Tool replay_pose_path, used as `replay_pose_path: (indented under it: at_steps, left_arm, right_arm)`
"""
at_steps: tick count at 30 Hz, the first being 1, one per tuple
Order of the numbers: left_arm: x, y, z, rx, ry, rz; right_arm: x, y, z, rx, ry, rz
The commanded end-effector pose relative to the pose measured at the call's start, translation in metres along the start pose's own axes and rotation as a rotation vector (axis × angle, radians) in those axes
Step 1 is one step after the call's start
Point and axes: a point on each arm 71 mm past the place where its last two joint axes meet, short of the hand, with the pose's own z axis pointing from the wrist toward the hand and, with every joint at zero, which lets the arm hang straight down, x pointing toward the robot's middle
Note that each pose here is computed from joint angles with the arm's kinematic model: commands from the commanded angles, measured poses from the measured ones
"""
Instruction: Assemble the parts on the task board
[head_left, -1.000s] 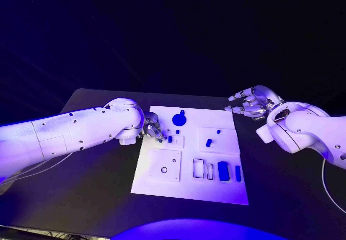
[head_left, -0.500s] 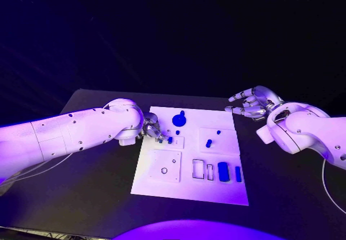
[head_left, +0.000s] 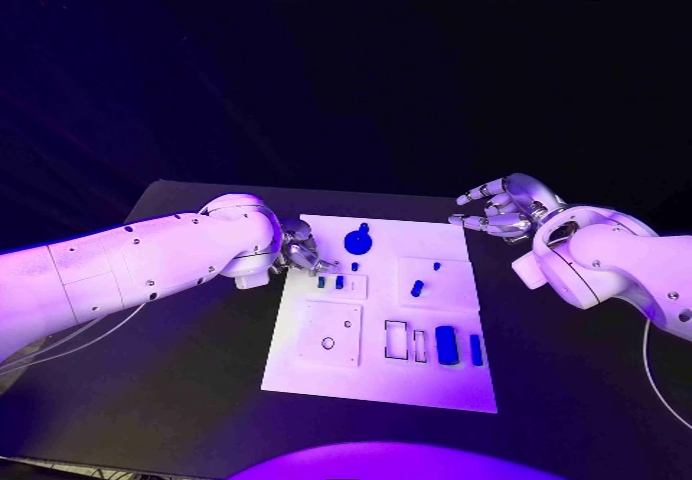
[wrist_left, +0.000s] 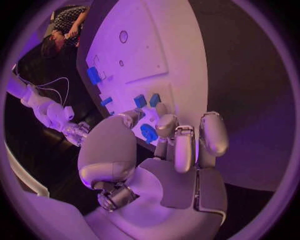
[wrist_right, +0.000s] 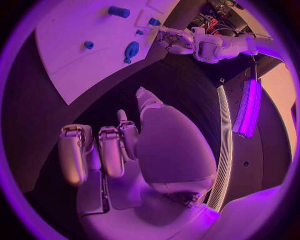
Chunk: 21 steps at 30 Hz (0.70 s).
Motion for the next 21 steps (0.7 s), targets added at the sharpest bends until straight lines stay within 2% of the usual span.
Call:
replay_pose_path:
  at_steps: [1,6,12,16,19,21]
  left_arm:
    - [-0.0058,-0.0045,-0.0039,0.046,-0.037,-0.15]
    - [-0.0123,-0.0083,-0.0084,0.103,-0.062,-0.249]
    - [-0.0202,-0.0196,-0.0118,0.254,-0.141,-0.304]
    - [-0.0239,-0.0329,-0.0141,0.402,-0.248,-0.233]
    - [-0.021,-0.0439,-0.0146,0.51,-0.331,-0.112]
    - [-0.0172,-0.0492,-0.0136,0.559,-0.365,-0.044]
  right_arm:
    - [0.001,0.001,0.0,-0.018,0.005,-0.01]
    - [0.0,0.001,0.001,-0.017,0.003,-0.01]
    - [0.0,0.0,0.001,-0.017,0.0,-0.01]
    - [-0.001,0.0,0.001,-0.023,-0.007,-0.011]
    - [-0.002,-0.001,0.002,-0.031,-0.014,-0.016]
    - [-0.002,-0.001,0.002,-0.035,-0.017,-0.019]
